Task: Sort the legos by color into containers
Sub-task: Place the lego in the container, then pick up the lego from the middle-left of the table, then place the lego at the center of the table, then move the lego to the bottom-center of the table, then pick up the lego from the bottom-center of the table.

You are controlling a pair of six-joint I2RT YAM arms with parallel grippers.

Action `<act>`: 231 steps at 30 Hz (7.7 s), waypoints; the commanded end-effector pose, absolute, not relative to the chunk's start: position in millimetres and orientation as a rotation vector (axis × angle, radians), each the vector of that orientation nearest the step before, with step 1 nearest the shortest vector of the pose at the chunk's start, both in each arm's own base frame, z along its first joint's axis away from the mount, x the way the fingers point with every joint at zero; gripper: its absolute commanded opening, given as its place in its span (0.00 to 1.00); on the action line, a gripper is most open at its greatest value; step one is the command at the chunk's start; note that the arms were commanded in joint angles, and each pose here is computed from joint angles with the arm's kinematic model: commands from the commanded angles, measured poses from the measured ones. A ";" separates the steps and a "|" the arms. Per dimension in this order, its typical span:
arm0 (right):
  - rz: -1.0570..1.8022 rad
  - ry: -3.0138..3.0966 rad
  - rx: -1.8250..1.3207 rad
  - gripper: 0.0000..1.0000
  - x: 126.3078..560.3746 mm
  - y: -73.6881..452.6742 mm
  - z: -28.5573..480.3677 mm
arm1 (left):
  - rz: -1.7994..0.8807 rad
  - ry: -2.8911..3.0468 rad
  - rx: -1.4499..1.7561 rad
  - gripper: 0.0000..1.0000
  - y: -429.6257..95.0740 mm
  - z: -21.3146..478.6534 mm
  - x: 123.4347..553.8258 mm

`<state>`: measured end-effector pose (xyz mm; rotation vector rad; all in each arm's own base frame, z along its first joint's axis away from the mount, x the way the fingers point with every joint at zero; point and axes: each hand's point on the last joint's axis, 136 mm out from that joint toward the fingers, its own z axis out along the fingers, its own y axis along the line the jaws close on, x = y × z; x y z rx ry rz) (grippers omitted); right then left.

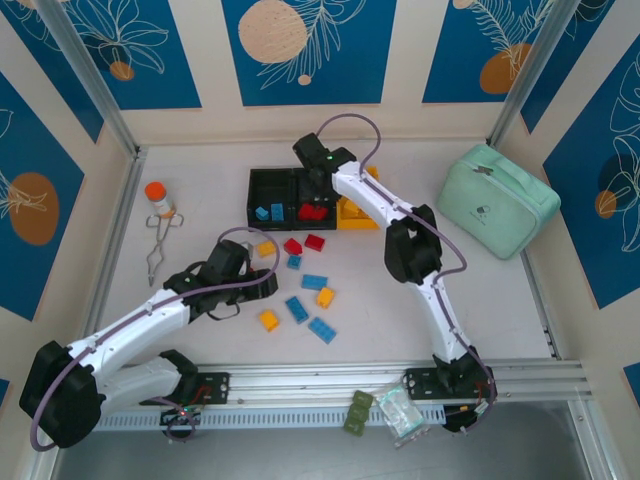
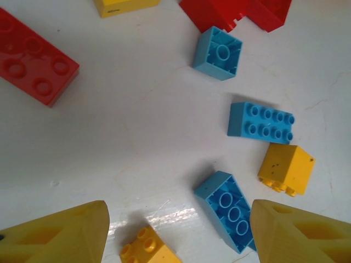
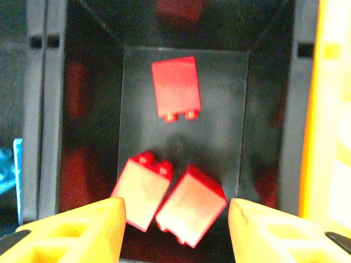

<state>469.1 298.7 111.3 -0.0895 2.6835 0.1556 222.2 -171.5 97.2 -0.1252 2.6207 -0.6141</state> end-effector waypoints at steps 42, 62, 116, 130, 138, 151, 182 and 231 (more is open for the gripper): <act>0.550 2.569 -0.137 0.58 215.2 249.5 129.6 | 0.001 2.560 -0.662 0.70 -111.0 34.3 320.5; 0.668 2.551 -0.246 0.58 214.6 278.3 131.8 | -0.152 2.629 -0.398 0.36 -130.3 60.2 307.6; 0.579 2.469 0.115 0.63 215.8 174.3 140.3 | -0.427 2.620 0.027 0.40 -331.4 99.3 506.6; 0.592 2.479 0.092 0.62 218.6 181.5 139.9 | -0.544 2.545 0.073 0.57 -330.8 149.3 479.3; 0.579 2.534 0.038 0.67 217.7 197.1 134.2 | -0.670 2.510 0.153 0.60 -316.4 180.0 423.5; 0.459 2.725 0.127 0.77 211.5 228.6 98.3 | -0.720 2.577 0.175 0.65 -248.6 142.5 309.5; 0.215 2.939 0.113 0.36 218.0 252.3 33.3 | -0.733 2.692 0.012 0.68 -214.0 85.5 256.4; 0.243 2.687 0.077 0.23 319.9 217.6 135.3 | -1.038 2.579 0.049 0.67 -256.4 109.6 268.1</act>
